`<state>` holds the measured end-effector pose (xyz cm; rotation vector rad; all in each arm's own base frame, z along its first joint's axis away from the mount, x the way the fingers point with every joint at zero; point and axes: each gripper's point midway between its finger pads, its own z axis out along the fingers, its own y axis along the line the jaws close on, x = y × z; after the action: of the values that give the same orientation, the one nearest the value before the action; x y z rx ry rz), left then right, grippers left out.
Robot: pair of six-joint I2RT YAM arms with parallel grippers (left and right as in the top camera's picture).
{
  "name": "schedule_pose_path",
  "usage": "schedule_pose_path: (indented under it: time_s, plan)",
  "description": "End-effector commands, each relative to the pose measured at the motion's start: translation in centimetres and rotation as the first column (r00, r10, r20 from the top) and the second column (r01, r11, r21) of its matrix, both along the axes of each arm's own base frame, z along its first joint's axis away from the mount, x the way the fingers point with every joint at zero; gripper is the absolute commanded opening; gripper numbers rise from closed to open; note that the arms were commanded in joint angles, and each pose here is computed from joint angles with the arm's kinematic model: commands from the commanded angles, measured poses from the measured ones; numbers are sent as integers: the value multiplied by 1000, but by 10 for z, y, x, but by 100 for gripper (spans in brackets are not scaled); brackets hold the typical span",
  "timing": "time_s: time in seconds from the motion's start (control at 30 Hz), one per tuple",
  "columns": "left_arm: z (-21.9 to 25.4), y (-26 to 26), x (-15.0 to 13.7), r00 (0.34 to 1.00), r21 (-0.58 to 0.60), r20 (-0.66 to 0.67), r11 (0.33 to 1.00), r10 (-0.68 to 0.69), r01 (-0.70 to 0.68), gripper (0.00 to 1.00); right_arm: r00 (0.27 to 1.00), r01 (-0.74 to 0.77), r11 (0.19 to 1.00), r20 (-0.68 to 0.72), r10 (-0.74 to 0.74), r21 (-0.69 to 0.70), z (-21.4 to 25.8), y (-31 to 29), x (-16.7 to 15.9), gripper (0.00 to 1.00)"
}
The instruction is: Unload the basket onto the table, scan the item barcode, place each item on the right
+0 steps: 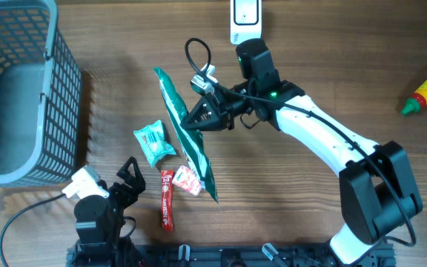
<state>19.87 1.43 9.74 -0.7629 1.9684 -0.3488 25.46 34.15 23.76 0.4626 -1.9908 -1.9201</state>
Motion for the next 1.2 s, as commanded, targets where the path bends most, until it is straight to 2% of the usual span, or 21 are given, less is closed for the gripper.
schedule_pose_path:
  time_s: [0.0, 0.17, 0.47, 0.63, 0.83, 0.97, 1.0, 1.1, 1.17]
  plan:
    - [-5, 1, 0, 1000, 1, -11, 1000, 9, -9, 100, 971, -27, 994, 239, 1, 104, -5, 3, -8, 4]
    - [-5, 1, 0, 1000, 1, -11, 1000, 9, -9, 100, 983, -9, 1000, 184, 6, 15, -38, 6, -22, 4]
    - [-5, 1, 0, 1000, 1, -11, 1000, 9, -9, 100, 994, -86, 995, 69, 90, -58, -82, 23, -50, 4]
    - [-5, 1, 0, 1000, 1, -11, 1000, 9, -9, 100, 986, -137, 989, 88, 141, -51, -111, 37, -61, 4]
    - [-5, 1, 0, 1000, 1, -11, 1000, 9, -9, 100, 994, -74, 983, 69, 86, -170, -171, 39, -47, 4]
    - [-5, 1, 0, 1000, 1, -11, 1000, 9, -9, 100, 996, -61, 981, 53, 72, -185, -182, 34, -42, 4]
    - [-5, 1, 0, 1000, 1, -11, 1000, 9, -9, 100, 996, -59, 981, 59, 71, -182, -183, 34, -41, 6]
    - [-5, 1, 0, 1000, 1, -11, 1000, 9, -9, 100, 996, -47, 983, 68, 60, -178, -182, 31, -36, 29]
    - [-5, 1, 0, 1000, 1, -11, 1000, 9, -9, 100, 995, -39, 985, 80, 54, -171, -183, 28, -33, 39]
